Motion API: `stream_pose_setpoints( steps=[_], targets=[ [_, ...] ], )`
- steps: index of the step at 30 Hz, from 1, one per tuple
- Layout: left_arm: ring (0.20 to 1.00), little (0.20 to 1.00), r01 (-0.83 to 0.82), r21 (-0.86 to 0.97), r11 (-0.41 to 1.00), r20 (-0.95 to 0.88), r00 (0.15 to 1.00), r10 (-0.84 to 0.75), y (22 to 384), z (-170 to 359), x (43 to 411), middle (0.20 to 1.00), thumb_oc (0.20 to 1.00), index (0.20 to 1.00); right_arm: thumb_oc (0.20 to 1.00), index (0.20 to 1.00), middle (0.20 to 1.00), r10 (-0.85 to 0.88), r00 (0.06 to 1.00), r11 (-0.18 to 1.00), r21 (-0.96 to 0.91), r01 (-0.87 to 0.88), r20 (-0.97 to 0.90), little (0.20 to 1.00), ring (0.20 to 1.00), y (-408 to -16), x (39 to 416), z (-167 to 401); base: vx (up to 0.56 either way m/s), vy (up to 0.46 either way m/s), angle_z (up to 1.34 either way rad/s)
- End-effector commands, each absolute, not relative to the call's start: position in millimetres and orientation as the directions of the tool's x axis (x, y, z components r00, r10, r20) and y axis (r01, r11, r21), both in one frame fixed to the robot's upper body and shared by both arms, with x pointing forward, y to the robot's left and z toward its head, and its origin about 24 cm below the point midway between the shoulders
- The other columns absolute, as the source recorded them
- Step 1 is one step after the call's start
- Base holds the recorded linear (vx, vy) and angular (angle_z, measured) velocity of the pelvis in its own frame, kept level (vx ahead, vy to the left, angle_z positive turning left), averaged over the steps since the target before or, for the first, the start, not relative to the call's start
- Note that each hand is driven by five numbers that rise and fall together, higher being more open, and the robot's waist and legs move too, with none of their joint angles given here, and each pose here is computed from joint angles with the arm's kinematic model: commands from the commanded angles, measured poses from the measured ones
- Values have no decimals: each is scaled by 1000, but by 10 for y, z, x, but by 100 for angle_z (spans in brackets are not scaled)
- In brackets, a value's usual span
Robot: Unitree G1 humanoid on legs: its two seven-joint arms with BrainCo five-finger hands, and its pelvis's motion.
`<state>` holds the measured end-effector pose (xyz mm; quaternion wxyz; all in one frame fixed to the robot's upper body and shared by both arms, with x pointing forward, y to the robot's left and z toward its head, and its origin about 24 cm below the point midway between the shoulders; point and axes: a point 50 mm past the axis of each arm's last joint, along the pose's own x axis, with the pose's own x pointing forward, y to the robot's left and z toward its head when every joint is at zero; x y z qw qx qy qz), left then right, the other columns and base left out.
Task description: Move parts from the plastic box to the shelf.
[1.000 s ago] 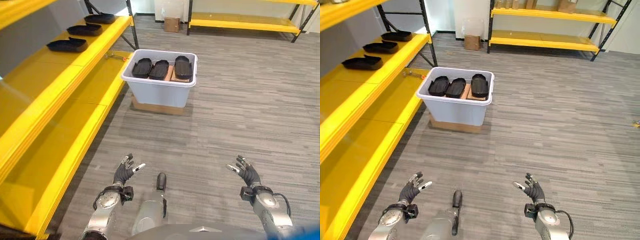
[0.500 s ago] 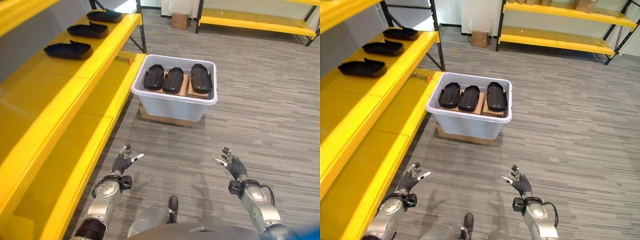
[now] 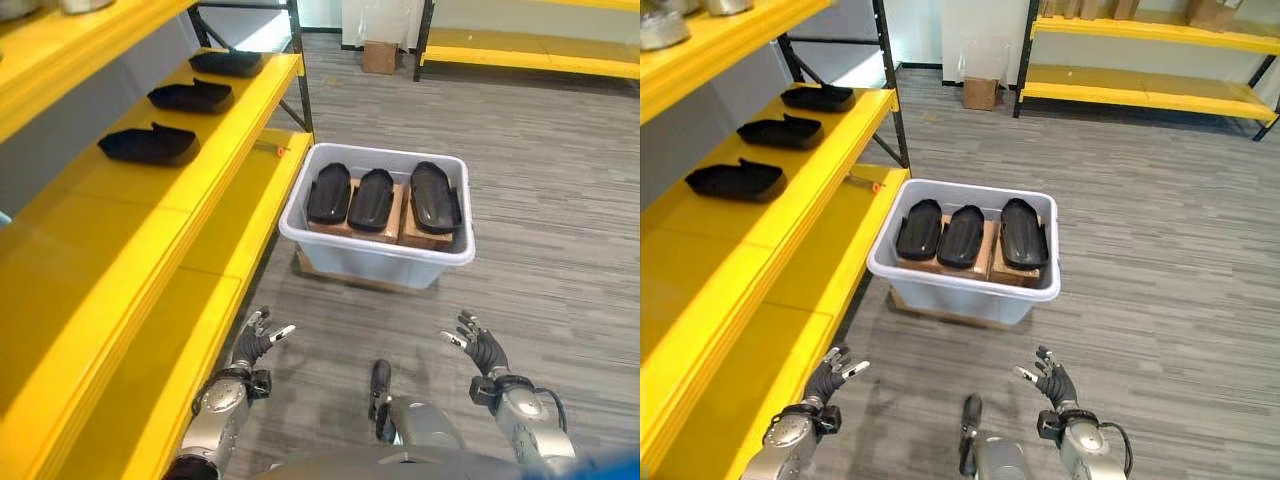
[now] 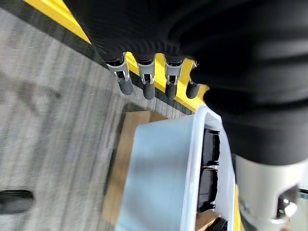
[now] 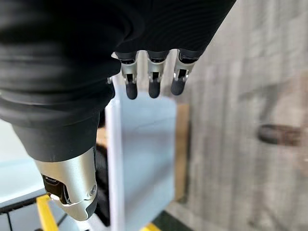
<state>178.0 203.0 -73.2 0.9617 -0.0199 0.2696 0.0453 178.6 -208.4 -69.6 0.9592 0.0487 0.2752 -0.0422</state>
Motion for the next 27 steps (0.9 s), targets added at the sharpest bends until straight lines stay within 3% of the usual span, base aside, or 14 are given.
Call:
stream_pose_setpoints(
  steps=[1, 13, 22, 27],
  targets=[
    [1000, 1000, -84, 31, 996, -414, 906, 89, 2161, -513, 1953, 1000, 1000, 1000, 1000, 1000, 1000, -39, 902, 994, 79, 81, -430, 1000, 1000, -2101, 1965, -507, 218, -108, -13],
    [1000, 1000, -119, -5, 993, -408, 907, 107, 2171, -500, 1929, 1000, 1000, 1000, 1000, 1000, 1000, -75, 902, 993, 45, 104, -425, 1000, 1000, -2232, 1969, -475, 143, -58, -16],
    [1000, 1000, -128, 4, 992, -414, 903, 118, 2165, -518, 1899, 1000, 1000, 1000, 1000, 1000, 1000, -142, 882, 980, 64, 190, -449, 1000, 1000, -2338, 1860, -529, 100, 100, -33],
    [1000, 1000, -105, 13, 994, -428, 898, 100, 2173, -547, 1872, 1000, 1000, 1000, 1000, 1000, 1000, -128, 874, 980, 77, 184, -469, 1000, 1000, -2282, 1787, -561, 201, 372, -23]
  ],
)
